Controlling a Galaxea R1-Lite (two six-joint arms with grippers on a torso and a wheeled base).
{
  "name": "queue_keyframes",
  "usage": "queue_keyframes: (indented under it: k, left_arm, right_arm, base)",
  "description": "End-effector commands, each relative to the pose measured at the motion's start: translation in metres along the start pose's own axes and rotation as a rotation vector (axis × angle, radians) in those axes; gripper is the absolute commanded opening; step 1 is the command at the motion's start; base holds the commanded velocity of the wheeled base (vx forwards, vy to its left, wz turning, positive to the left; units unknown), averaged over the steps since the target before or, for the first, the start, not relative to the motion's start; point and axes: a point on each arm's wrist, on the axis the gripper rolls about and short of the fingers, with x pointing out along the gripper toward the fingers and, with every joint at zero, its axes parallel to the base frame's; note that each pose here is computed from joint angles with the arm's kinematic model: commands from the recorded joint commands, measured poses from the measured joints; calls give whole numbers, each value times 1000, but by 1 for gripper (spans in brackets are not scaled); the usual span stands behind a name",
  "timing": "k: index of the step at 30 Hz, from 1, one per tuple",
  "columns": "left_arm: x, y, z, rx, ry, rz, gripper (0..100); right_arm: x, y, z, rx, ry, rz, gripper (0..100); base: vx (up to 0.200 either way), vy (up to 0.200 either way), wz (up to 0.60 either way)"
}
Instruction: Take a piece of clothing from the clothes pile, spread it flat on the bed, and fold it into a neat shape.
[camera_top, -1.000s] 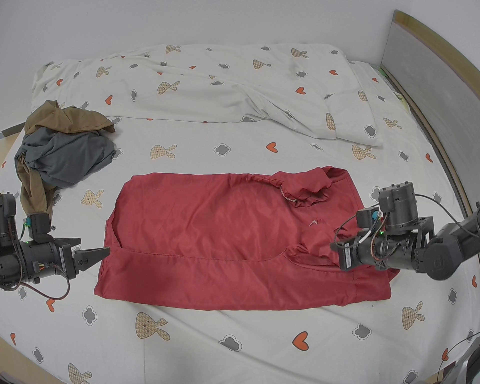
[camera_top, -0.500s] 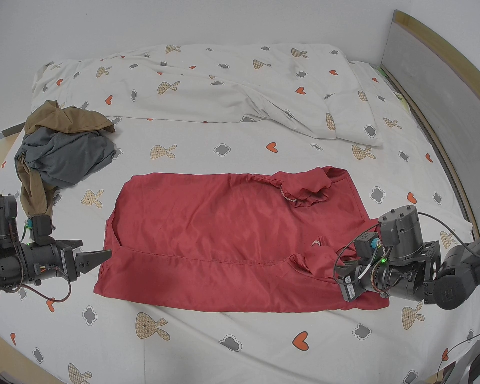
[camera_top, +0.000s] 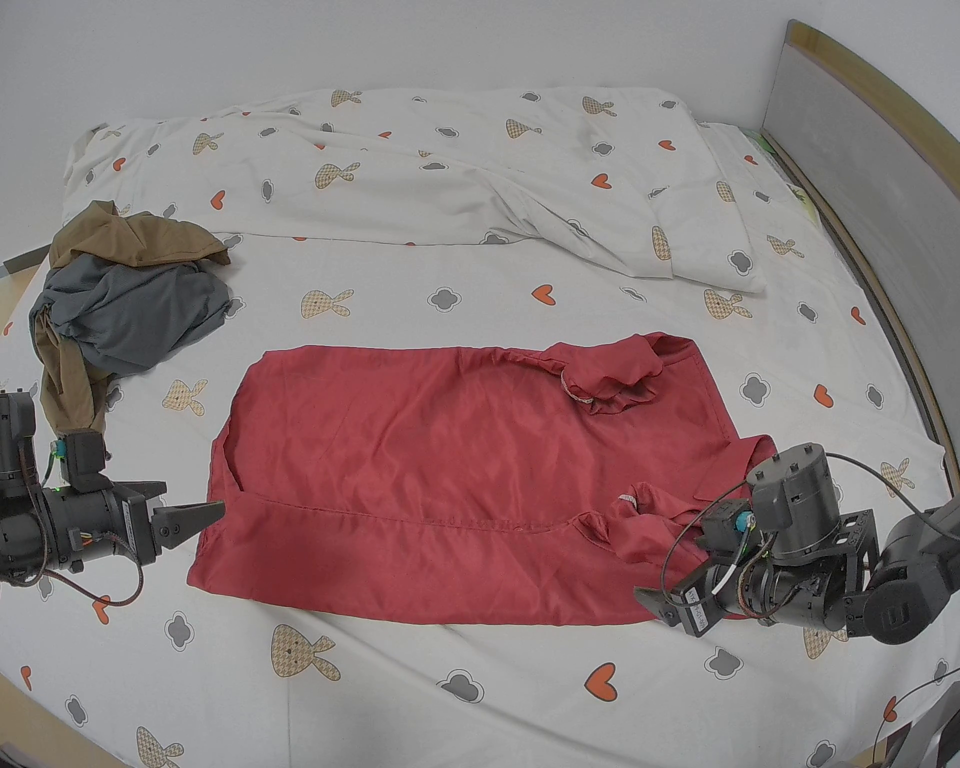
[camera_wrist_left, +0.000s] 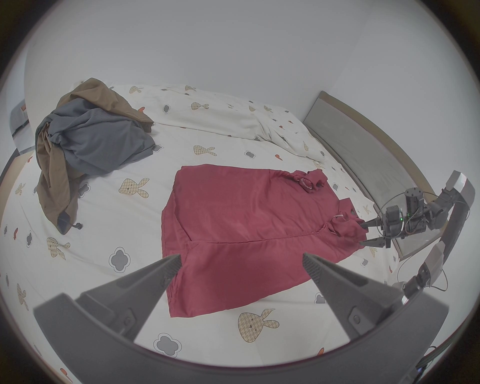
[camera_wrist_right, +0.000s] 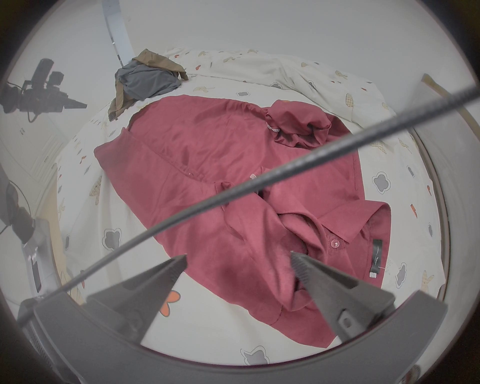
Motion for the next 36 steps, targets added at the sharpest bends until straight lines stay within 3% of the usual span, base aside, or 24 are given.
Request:
queue_keyframes:
  k: [1, 4, 9, 16, 18, 22, 24, 28, 36]
  left_arm:
    - [0, 0, 0, 1, 0, 0, 100]
    - [1, 0, 0, 0, 2, 0, 100]
    - [1, 0, 0, -1, 2, 0, 100]
    - [1, 0, 0, -1, 2, 0, 100]
    - [1, 1, 0, -2, 3, 0, 100]
    - [1, 1, 0, -3, 4, 0, 100]
    - [3, 1, -1, -4, 10, 0, 100]
    - [3, 2, -1, -5, 11, 0, 100]
    - [3, 2, -1, -5, 11, 0, 100]
  right_arm:
    - [-3, -4, 12, 23, -46, -4, 100]
    - [-10, -20, 39, 95, -150, -22, 100]
    - [-9, -41, 68, 224, -243, -48, 100]
    - [38, -66, 70, 274, -173, -115, 100]
    - [69, -64, 57, 290, -94, -96, 100]
    - [70, -56, 53, 371, -78, -20, 100]
    - [66, -47, 54, 418, -73, 74, 100]
    - [53, -43, 52, 439, -71, 147, 100]
    - [21, -26, 44, 439, -80, 210, 100]
  base:
    - [0, 0, 0]
    - [0, 0, 0]
    - [0, 0, 0]
    - [0, 0, 0]
    - [0, 0, 0]
    - [0, 0, 0]
    - [0, 0, 0]
    - [0, 0, 0]
    - [0, 0, 0]
